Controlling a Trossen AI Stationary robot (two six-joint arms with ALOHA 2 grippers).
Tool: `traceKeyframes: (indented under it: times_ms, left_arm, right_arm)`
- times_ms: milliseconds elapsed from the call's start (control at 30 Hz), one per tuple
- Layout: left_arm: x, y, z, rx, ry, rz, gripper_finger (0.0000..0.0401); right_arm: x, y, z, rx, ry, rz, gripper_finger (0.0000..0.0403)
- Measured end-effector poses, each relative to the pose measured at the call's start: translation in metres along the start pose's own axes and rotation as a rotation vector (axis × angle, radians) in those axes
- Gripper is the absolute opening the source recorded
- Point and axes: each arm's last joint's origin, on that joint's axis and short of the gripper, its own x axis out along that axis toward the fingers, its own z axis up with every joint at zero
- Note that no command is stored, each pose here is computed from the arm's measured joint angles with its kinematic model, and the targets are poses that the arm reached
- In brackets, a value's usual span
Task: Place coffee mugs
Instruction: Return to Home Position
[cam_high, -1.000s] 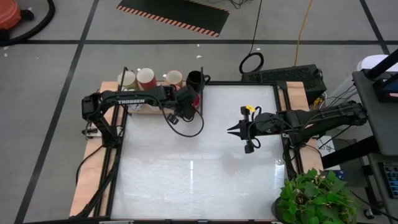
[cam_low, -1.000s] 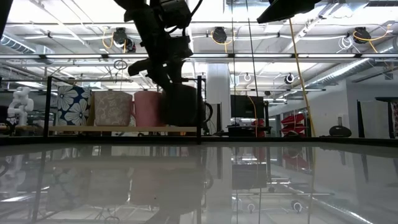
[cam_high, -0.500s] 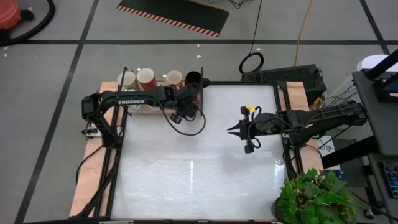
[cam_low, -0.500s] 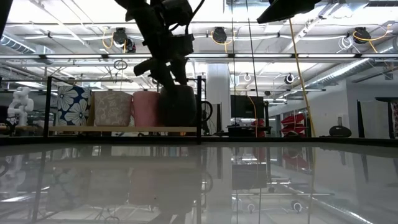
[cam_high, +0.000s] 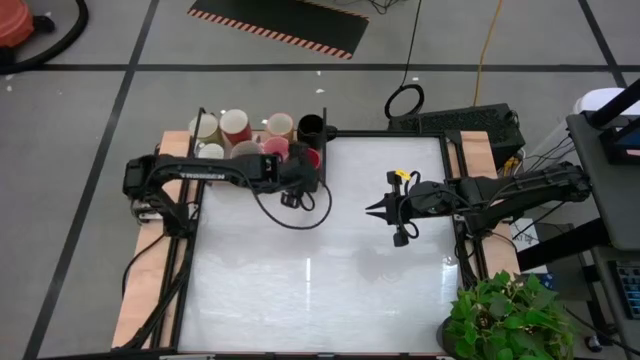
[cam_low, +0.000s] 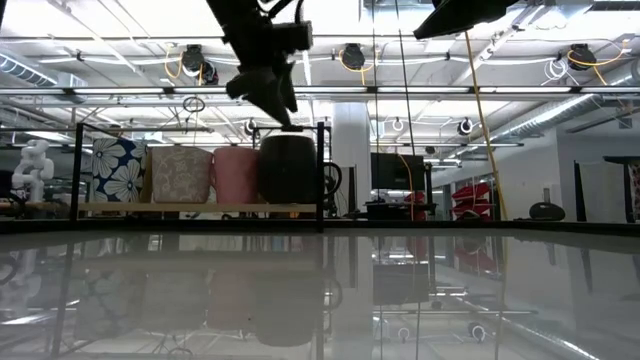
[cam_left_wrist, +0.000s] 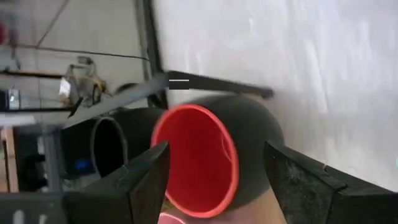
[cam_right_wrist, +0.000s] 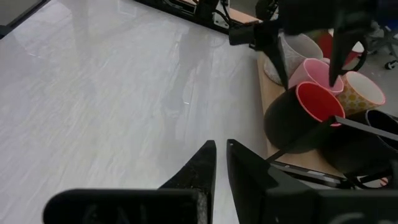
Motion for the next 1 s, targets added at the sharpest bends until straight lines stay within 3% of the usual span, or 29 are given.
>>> traceKeyframes:
  times_ms: [267, 433, 667, 767, 1000]
  left_arm:
    - [-0.055, 0.001, -0.007, -0.311, -0.085, -0.002, 0.0259]
    - [-0.091, -0.011, -0.009, -0.430, -0.163, -0.031, 0.0259]
    - [-0.131, -0.035, -0.039, -0.593, -0.230, 0.115, 0.0249]
    - [-0.144, -0.045, -0.057, -0.662, -0.308, 0.090, 0.0213]
    - [-0.157, -0.072, -0.094, -0.762, -0.514, 0.048, 0.0068]
  right_arm:
    - [0.000, -0.001, 0.006, 0.014, -0.062, -0.015, 0.0031]
    - [0.000, -0.003, 0.011, 0.024, -0.109, -0.025, 0.0031]
    - [-0.001, -0.004, 0.015, 0.034, -0.151, -0.036, 0.0031]
    - [-0.002, -0.004, 0.018, 0.050, -0.188, -0.042, 0.0031]
    - [-0.004, -0.006, 0.026, 0.122, -0.267, -0.049, 0.0003]
